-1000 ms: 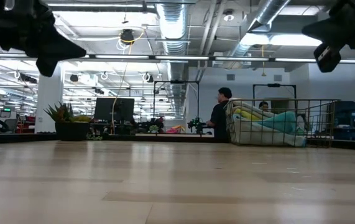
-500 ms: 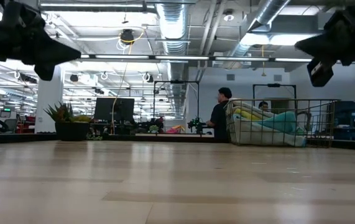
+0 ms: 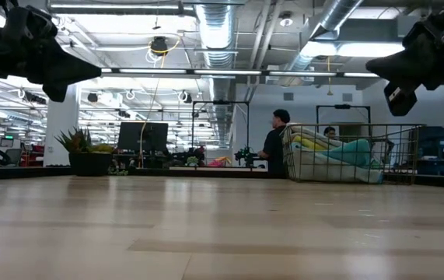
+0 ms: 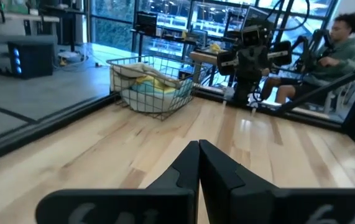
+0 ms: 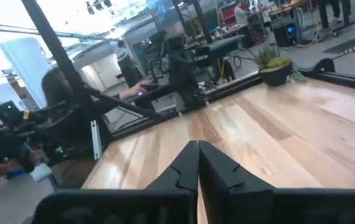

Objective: Fold microfiber towels
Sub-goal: Return to Home Position

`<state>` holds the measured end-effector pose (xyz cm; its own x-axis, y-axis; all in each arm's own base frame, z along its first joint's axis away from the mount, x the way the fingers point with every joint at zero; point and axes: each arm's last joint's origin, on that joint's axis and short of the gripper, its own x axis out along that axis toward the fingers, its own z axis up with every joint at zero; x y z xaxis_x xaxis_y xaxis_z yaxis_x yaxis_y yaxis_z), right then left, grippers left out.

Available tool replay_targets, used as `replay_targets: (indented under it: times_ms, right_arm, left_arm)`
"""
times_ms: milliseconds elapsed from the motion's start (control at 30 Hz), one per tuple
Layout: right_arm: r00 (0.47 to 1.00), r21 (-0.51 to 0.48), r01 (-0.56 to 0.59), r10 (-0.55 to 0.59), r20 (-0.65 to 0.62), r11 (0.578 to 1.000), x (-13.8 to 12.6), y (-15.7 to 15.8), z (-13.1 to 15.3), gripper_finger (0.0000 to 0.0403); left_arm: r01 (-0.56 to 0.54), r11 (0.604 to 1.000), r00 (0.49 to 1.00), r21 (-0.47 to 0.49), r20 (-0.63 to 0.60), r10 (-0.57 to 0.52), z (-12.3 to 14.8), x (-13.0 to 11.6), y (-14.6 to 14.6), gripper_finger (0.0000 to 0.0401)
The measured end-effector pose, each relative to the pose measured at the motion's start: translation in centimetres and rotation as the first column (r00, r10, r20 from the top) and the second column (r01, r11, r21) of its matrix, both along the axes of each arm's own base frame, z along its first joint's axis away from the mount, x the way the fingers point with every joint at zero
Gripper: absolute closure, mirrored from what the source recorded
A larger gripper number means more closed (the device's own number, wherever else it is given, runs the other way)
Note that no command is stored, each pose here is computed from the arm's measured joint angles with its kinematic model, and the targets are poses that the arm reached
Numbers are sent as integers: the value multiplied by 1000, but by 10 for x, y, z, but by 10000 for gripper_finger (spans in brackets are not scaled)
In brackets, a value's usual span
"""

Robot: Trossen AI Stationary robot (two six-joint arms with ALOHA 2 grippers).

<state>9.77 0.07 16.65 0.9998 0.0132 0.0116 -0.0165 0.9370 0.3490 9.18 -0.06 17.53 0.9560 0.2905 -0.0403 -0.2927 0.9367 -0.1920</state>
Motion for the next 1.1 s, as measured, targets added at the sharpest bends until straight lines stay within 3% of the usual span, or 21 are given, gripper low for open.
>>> replay_targets:
  times_ms: [233, 1100]
  right_arm:
    - [1000, 1, 1, -1, 0, 1000, 0, 0, 0, 359]
    - [1000, 2, 2, -2, -2, 1000, 0, 0, 0, 358]
  left_arm:
    - [11, 993, 999, 116, -37, -7, 0, 0, 0, 401]
    - [12, 994, 999, 107, -36, -8, 0, 0, 0, 401]
